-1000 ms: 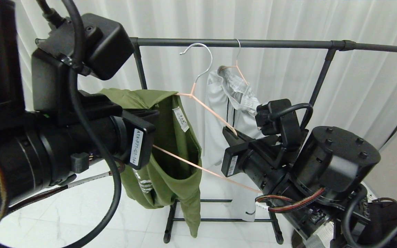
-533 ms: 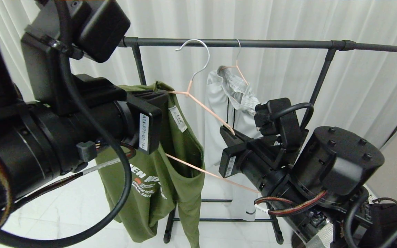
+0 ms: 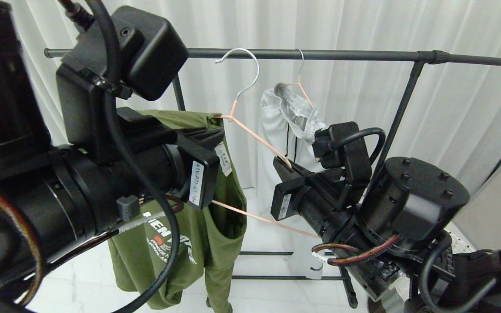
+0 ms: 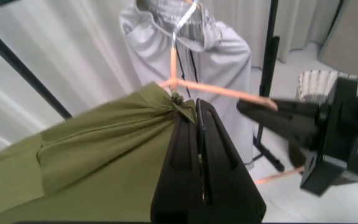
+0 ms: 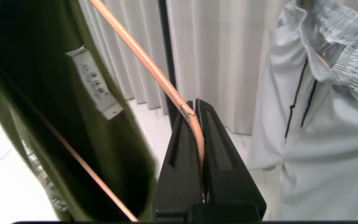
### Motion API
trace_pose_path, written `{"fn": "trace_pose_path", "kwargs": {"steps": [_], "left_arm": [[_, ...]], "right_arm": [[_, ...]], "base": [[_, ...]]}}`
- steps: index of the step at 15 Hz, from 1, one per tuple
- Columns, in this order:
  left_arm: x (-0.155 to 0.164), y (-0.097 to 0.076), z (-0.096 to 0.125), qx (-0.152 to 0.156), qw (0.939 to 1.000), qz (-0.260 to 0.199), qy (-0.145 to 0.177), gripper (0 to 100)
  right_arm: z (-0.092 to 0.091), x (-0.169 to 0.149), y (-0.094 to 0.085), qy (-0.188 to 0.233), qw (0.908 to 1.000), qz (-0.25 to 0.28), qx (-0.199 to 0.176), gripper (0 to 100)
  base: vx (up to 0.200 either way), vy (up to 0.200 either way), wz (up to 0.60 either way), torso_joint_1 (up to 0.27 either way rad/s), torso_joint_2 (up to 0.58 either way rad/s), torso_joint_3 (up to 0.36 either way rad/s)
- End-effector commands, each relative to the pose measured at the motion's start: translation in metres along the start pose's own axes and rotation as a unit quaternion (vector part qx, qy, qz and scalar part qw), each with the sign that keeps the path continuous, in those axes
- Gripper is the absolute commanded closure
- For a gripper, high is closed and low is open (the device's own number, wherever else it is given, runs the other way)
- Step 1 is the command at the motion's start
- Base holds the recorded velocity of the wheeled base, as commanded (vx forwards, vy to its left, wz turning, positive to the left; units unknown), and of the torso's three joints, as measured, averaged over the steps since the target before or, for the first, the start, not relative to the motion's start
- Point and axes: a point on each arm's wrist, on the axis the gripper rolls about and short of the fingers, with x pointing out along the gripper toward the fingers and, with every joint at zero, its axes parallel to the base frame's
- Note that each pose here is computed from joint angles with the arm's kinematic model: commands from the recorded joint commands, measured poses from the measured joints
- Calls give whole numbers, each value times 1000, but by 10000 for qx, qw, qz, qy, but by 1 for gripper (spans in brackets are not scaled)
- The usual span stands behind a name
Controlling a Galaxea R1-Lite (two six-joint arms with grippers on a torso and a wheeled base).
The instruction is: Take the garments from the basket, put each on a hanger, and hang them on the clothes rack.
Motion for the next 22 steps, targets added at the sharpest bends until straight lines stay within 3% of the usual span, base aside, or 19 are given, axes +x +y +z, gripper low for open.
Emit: {"fn": "trace_pose_path", "kwargs": {"steps": [1, 2, 3, 8, 11, 15, 19, 22], "left_arm": [[-4, 1, -6, 35, 10000, -7, 59, 100], [-5, 1, -7, 41, 10000, -10, 73, 100], [-6, 1, -7, 38, 10000, -8, 66, 0], [-8, 6, -6, -7, 10000, 80, 27, 0], [-11, 15, -7, -40, 9997, 237, 25, 0], [-34, 26, -6, -98, 9992, 325, -189, 0], [-51, 62, -27, 668, 9971, -57, -366, 0], [-36, 88, -37, 1358, 9889, -461, -397, 0]], "right_arm": [[6, 1, -6, -81, 9999, -85, 21, 100], [7, 1, -9, -101, 9999, -130, 21, 100], [9, 1, -10, -130, 9998, -143, 0, 100], [20, -2, -15, -277, 9994, -206, -48, 100], [27, -3, -25, -579, 9972, -355, -326, 100], [22, -20, -39, -418, 9961, -425, -656, 100], [21, -44, -50, -279, 9952, -275, -899, 100], [21, -59, -54, -295, 9929, -137, -1142, 100]], "base": [[0, 0, 0, 0, 0, 0], [0, 0, 0, 0, 0, 0], [0, 0, 0, 0, 0, 0], [0, 0, 0, 0, 0, 0], [0, 0, 0, 0, 0, 0], [0, 0, 0, 0, 0, 0], [0, 0, 0, 0, 0, 0], [0, 0, 0, 0, 0, 0]]}}
